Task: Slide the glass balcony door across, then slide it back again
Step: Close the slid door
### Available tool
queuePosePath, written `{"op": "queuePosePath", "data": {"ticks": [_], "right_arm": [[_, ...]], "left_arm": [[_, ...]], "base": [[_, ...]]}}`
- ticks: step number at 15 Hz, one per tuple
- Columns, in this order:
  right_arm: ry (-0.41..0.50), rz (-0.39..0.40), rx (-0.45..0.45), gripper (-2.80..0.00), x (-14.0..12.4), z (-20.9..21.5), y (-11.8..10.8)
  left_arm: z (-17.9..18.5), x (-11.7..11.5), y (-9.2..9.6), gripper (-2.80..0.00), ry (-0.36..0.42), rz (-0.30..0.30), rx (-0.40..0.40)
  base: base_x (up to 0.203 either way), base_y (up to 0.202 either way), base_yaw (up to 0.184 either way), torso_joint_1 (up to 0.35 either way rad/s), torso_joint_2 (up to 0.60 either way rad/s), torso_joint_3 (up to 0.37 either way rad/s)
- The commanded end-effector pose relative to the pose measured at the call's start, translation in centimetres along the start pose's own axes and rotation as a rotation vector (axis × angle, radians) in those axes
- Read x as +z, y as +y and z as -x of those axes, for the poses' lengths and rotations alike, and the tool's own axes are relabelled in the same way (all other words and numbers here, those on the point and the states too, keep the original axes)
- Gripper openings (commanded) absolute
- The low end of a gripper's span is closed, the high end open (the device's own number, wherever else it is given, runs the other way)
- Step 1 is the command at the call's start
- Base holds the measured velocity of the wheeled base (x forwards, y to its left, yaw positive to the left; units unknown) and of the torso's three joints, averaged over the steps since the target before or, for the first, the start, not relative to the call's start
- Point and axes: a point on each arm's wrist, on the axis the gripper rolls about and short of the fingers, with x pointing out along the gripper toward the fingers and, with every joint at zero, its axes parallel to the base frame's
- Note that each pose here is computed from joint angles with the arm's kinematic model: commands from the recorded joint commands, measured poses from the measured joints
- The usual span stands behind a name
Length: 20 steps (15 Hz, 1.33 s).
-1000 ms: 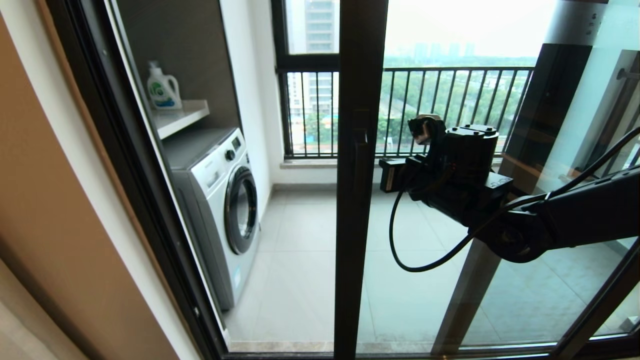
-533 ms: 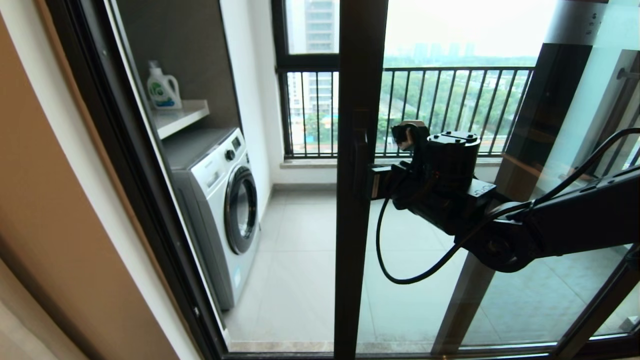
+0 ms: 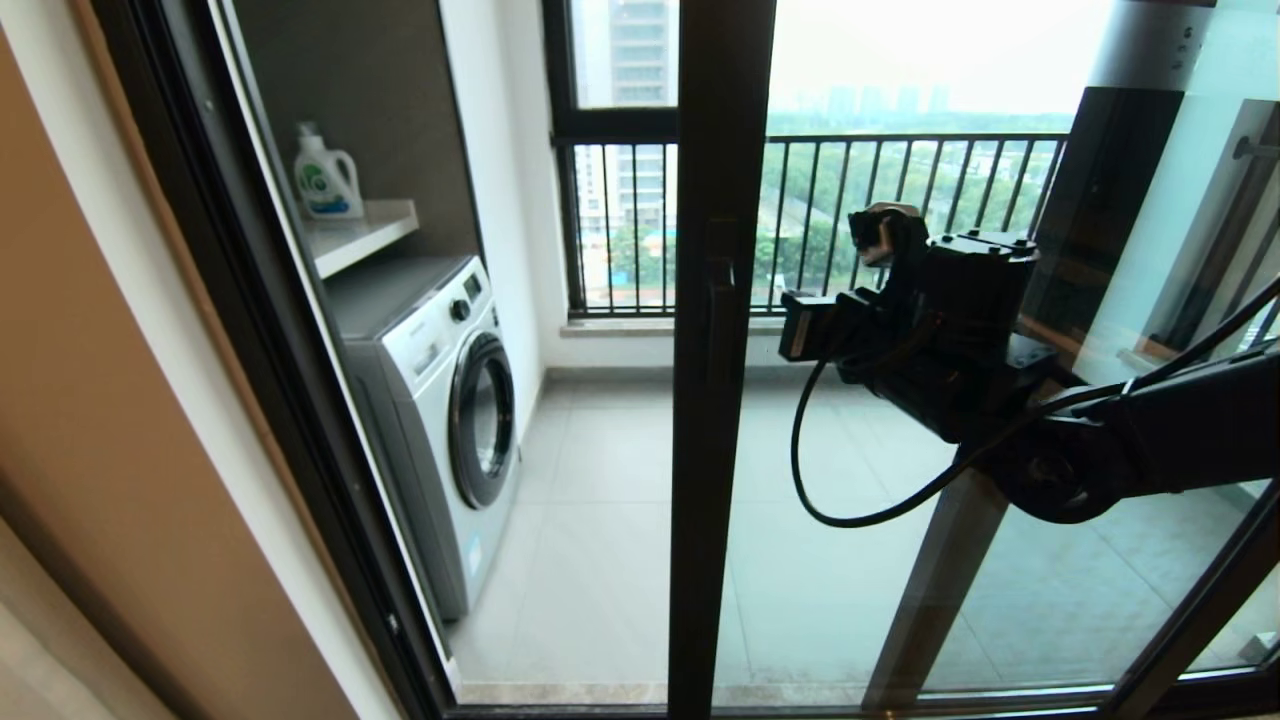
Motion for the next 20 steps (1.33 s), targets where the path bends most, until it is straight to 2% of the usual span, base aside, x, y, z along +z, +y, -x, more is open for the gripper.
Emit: {"op": "queuePosePath", "data": {"ticks": [1, 5, 10, 14, 18, 20], "right_arm": [[-0.008, 0.0, -0.03, -2.8, 0.0, -0.6, -1.1], [0.03, 0.006, -0.029, -2.8, -1.9, -1.9, -0.9], [0.063, 0.01, 0.016, -2.8, -3.5, -2.4, 1.2], [0.055, 0.008, 0.041, -2.8, -3.4, -2.1, 2.7], [0.05, 0.007, 0.035, -2.8, -3.3, -2.0, 2.8], [0.028, 0.002, 0.029, -2.8, -2.5, -1.4, 2.7]], "left_arm": [[0.0, 0.0, 0.0, -2.8, 0.001, 0.0, 0.0], [0.0, 0.0, 0.0, -2.8, 0.001, 0.0, 0.0], [0.0, 0.0, 0.0, -2.8, 0.001, 0.0, 0.0], [0.0, 0.0, 0.0, -2.8, 0.001, 0.0, 0.0], [0.0, 0.0, 0.0, -2.8, 0.001, 0.0, 0.0], [0.0, 0.0, 0.0, -2.8, 0.001, 0.0, 0.0]], "base": [[0.0, 0.0, 0.0, 0.0, 0.0, 0.0], [0.0, 0.0, 0.0, 0.0, 0.0, 0.0], [0.0, 0.0, 0.0, 0.0, 0.0, 0.0], [0.0, 0.0, 0.0, 0.0, 0.0, 0.0], [0.0, 0.0, 0.0, 0.0, 0.0, 0.0], [0.0, 0.0, 0.0, 0.0, 0.0, 0.0]]}}
